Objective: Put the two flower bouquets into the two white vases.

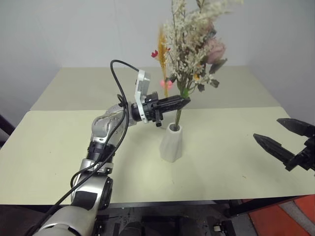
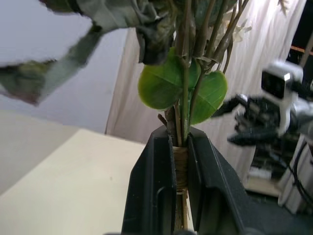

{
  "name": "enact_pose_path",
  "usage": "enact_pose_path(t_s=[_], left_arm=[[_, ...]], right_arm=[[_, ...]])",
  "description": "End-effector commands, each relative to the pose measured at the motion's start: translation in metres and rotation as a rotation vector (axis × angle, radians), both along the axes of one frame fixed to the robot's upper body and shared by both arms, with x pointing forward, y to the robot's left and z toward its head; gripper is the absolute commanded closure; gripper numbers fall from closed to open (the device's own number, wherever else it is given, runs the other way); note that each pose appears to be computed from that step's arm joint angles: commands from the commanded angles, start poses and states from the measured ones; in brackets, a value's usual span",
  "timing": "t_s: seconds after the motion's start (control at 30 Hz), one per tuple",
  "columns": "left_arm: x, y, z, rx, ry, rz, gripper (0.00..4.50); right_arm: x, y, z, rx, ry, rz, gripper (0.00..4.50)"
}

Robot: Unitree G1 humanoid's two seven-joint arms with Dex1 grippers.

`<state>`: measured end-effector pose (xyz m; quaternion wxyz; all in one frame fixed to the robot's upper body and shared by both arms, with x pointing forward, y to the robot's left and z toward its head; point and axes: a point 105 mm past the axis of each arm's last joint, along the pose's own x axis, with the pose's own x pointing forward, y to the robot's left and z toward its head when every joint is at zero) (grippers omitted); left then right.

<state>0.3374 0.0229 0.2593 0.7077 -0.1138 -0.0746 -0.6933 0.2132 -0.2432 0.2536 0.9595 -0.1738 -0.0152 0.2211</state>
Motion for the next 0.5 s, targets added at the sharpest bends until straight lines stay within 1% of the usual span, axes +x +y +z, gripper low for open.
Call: enact_pose_path(t_s=[0.03,0.17,0.23,0.3,0.43,0.47,0.5], left_arm=[[-0.010,0.000,0.015,-0.010,-0.089,-0.017,4.42],[-0.009,0.004,0.012,-0.006,-0.075,-0.002,4.42],[-0.010,0.007,0.010,0.001,-0.073,0.001,3.70],[-0.013,0.011,0.006,0.021,-0.086,-0.009,3.28],[-0.014,0.016,-0.003,0.071,-0.066,-0.007,2.08],[-0.014,0.017,-0.006,0.089,-0.067,-0.008,1.89],[-0.016,0.020,-0.011,0.126,-0.087,-0.011,1.51]], right_arm=[[-0.001,0.001,0.008,-0.016,-0.051,-0.002,0.25],[-0.001,0.000,0.006,-0.023,-0.052,-0.003,0.25],[-0.001,0.000,0.006,-0.026,-0.051,-0.002,0.25],[0.000,0.000,0.006,-0.027,-0.051,0.000,0.25],[0.002,0.000,0.005,-0.031,-0.050,0.004,0.25],[0.003,0.000,0.005,-0.032,-0.049,0.005,0.25],[0.003,0.000,0.005,-0.033,-0.049,0.006,0.25]])
